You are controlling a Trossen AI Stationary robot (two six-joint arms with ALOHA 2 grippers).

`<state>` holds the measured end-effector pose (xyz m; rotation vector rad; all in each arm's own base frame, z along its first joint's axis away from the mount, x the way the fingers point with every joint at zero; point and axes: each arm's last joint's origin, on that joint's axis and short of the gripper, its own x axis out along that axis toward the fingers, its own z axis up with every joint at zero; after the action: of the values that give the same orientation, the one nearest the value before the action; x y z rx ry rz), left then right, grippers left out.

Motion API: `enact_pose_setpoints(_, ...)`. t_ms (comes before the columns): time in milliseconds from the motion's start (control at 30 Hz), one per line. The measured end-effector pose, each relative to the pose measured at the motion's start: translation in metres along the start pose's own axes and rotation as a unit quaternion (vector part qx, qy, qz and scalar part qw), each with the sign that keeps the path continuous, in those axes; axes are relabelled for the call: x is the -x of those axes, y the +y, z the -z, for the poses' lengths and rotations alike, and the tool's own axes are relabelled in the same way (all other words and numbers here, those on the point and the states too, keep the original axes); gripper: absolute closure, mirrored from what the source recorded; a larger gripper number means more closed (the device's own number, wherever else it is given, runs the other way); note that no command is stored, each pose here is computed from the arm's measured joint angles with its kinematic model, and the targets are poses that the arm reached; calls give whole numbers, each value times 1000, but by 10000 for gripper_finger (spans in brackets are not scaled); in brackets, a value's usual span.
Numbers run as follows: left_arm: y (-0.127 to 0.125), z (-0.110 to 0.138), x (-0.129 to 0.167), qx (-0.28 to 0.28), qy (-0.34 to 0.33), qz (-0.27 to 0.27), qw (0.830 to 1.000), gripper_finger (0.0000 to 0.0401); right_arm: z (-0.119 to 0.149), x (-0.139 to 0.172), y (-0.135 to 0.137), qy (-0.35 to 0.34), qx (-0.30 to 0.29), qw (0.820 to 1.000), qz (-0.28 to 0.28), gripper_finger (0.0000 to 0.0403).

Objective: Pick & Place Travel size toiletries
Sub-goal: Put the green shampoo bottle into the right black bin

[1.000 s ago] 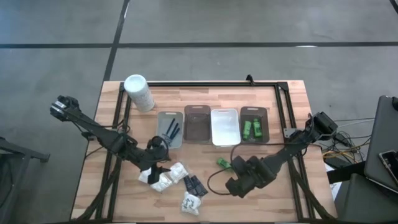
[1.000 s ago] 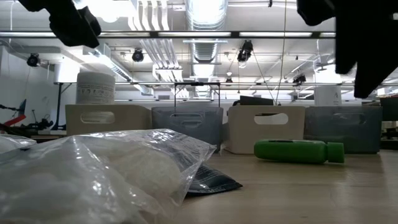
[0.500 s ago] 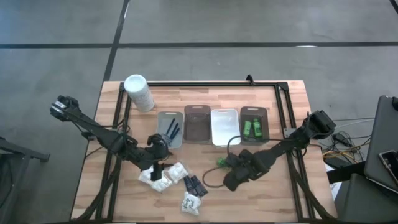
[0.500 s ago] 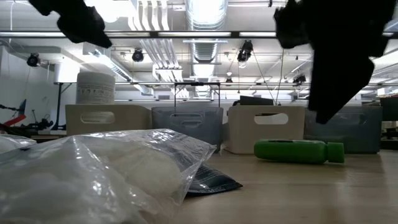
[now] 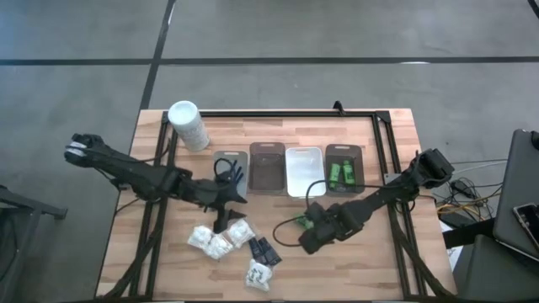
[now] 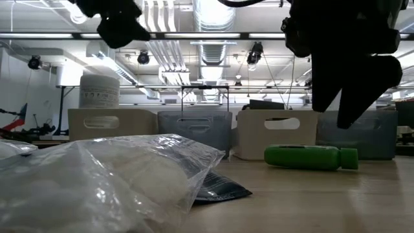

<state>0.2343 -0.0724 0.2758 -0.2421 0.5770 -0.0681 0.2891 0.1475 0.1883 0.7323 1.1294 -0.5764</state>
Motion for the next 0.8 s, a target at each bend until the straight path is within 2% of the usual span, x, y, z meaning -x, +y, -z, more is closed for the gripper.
enact_pose_setpoints(67,0,5,0,-2,25,5,1000,179,-2,3,4,-6,12,1000,-7,35)
enact_pose_setpoints(133,0,10,1,-3,50,3,999,179,-3,4,4,-22,52,998,-2,35)
enact_pose_setpoints(267,-1,17,2,-7,85,-3,996,179,-3,-1,2,-12,92,996,10,35)
enact_pose_setpoints(367,-1,20,3,-10,98,-6,995,179,-3,-2,1,-19,136,990,13,35)
enact_pose_setpoints(533,-1,20,3,-19,99,-6,995,179,2,-24,-1,2,194,980,48,35)
enact_pose_setpoints(667,-1,20,3,-25,99,-6,995,179,4,-39,4,22,192,979,58,35)
enact_pose_setpoints(800,-1,20,3,-19,100,-6,995,179,1,-38,12,14,186,981,50,35)
